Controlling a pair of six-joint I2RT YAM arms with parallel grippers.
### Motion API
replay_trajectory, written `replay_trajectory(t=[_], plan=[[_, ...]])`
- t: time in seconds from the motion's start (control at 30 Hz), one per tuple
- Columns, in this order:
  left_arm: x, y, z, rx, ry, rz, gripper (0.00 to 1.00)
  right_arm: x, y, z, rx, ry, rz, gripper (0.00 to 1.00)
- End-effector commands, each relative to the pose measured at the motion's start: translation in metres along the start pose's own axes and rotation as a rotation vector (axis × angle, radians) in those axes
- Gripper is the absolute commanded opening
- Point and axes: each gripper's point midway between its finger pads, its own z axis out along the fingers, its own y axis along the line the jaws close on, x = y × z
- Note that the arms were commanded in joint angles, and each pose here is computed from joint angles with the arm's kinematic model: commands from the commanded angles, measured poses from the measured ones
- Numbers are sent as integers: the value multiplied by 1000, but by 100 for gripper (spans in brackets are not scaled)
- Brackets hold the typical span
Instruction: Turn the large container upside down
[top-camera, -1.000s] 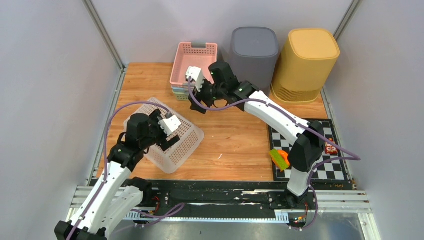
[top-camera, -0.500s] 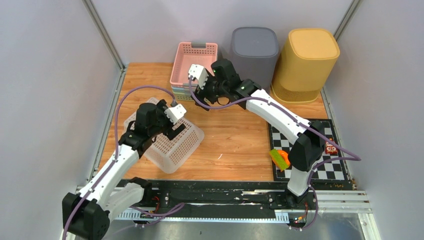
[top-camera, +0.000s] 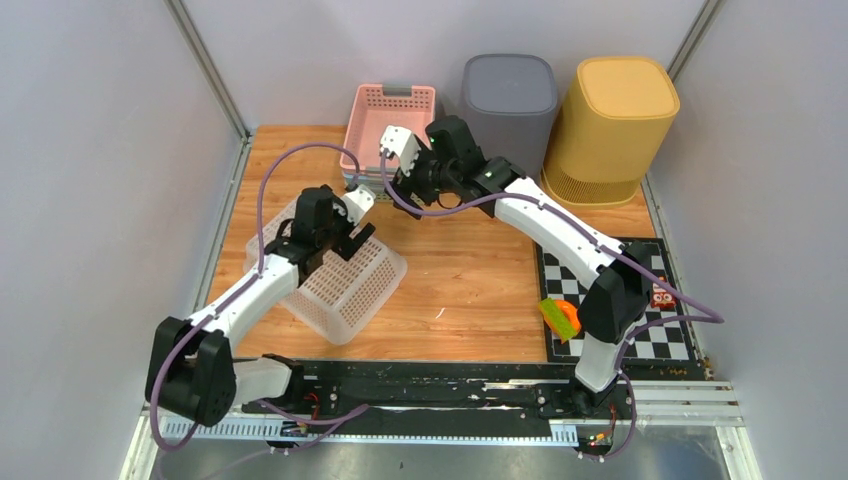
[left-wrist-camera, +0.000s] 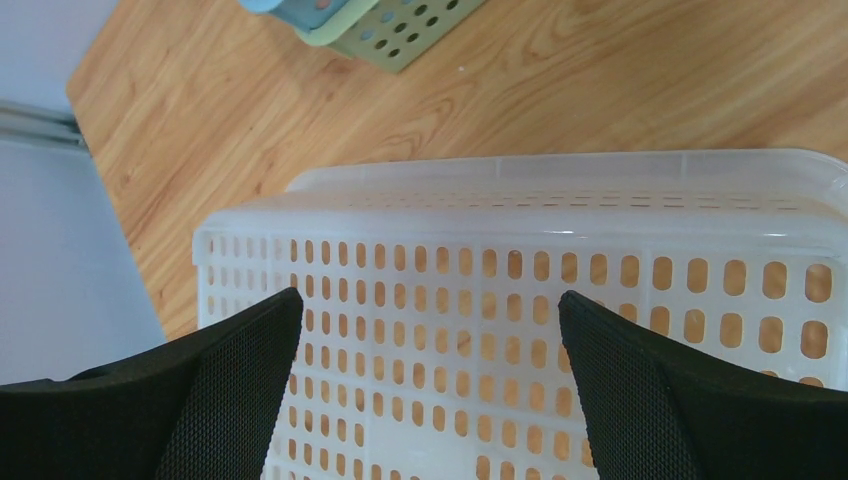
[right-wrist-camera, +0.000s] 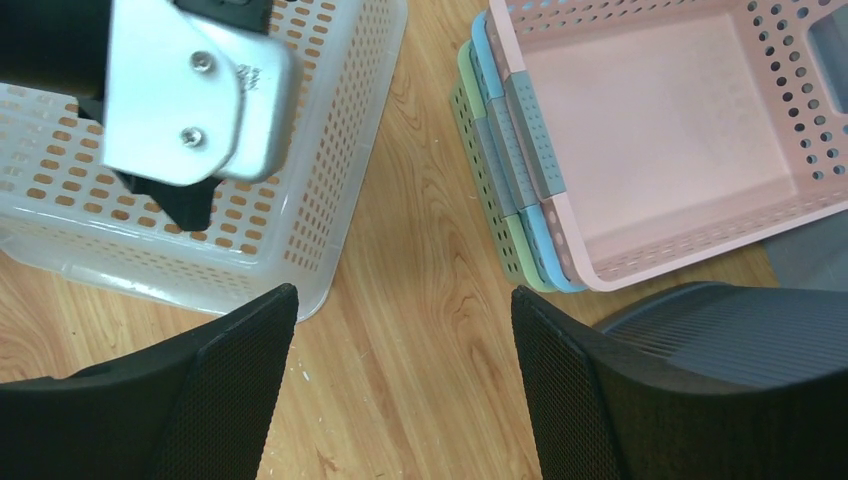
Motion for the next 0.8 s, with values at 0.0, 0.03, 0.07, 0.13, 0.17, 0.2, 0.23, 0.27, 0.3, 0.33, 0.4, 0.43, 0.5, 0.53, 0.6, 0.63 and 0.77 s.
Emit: replay_trajectory(t=[0.0, 0.03, 0.07, 0.13, 0.17, 0.2, 0.23, 0.27, 0.3, 0.33, 0.4, 0.43, 0.5, 0.53, 0.6, 0.63, 0.77], plan=[[13, 28, 9, -157, 104, -47, 100, -2, -5, -15, 16, -6, 1, 81], [16, 32, 11, -177, 124, -53, 100, -1, -5, -14, 11, -3, -5, 81], [19, 35, 14, -197, 145, -59, 100, 1, -6, -12, 11, 3, -8, 81], [24, 42, 17, -234, 181, -68, 100, 5, -6, -7, 9, 13, -18, 81], [26, 45, 19, -247, 195, -73, 100, 7, -7, -5, 11, 19, -20, 81], [28, 49, 21, -257, 207, -78, 100, 10, -8, -3, 11, 25, -22, 81], [28, 52, 22, -265, 211, -86, 100, 11, -8, -1, 9, 30, -23, 81], [28, 55, 23, -271, 215, -95, 100, 13, -7, 1, 5, 33, -25, 81], [27, 59, 23, -281, 215, -108, 100, 14, -7, 3, 1, 35, -27, 81], [27, 64, 23, -295, 218, -118, 100, 14, -7, 5, -3, 34, -30, 81], [27, 74, 23, -321, 231, -128, 100, 14, -9, 10, -5, 37, -39, 81], [27, 79, 23, -332, 236, -134, 100, 15, -11, 12, -2, 39, -46, 81], [29, 86, 24, -340, 241, -143, 100, 15, -14, 18, 0, 43, -64, 81], [32, 89, 25, -340, 246, -148, 100, 16, -16, 23, -1, 48, -72, 81], [38, 92, 26, -339, 254, -148, 100, 19, -19, 31, -2, 56, -90, 81], [40, 93, 27, -341, 256, -149, 100, 20, -21, 36, -3, 60, -100, 81], [46, 95, 26, -333, 250, -150, 100, 23, -35, 53, 27, 84, -143, 81]])
